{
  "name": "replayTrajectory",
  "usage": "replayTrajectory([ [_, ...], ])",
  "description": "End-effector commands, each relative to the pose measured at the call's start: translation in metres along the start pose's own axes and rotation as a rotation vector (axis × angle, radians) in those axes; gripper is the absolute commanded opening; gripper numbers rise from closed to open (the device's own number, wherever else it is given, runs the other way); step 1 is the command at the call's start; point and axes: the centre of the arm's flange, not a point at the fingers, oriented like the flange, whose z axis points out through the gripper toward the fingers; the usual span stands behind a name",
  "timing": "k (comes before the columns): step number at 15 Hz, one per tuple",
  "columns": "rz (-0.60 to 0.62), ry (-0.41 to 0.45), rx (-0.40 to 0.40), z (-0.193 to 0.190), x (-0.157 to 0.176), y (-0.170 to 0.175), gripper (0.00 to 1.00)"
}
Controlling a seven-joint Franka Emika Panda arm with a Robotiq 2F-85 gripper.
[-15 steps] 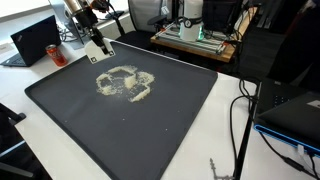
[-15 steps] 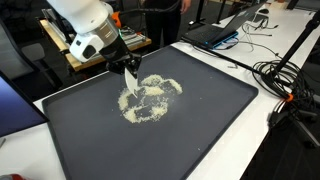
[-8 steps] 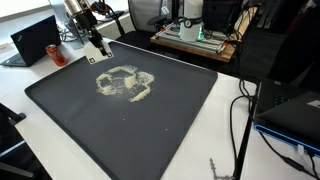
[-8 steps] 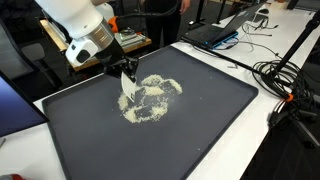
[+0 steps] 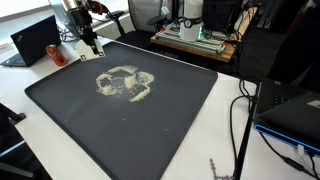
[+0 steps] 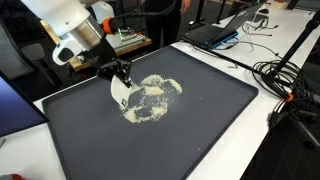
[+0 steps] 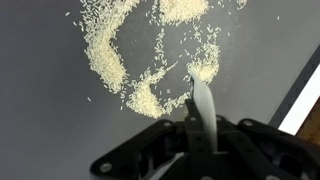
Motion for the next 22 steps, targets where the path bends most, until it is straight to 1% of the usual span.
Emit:
replayTrajectory([
  [1,0.080,0.031,0.056,-0.006,0.012,0.015,0.01],
  [7,0.171,0.046,0.090,-0.010,0.024,0.047,0.01],
  [9,0.201,0.051,0.132,-0.007,0.026,0.057,0.01],
  [13,0.261,0.026,0.213,0.005,0.029,0.077,0.01],
  [15,0.285,0.018,0.267,0.011,0.031,0.093,0.01],
  [18,0.246,0.036,0.354,0.016,0.026,0.113,0.01],
  [22,0.081,0.065,0.432,0.016,0.013,0.132,0.01],
])
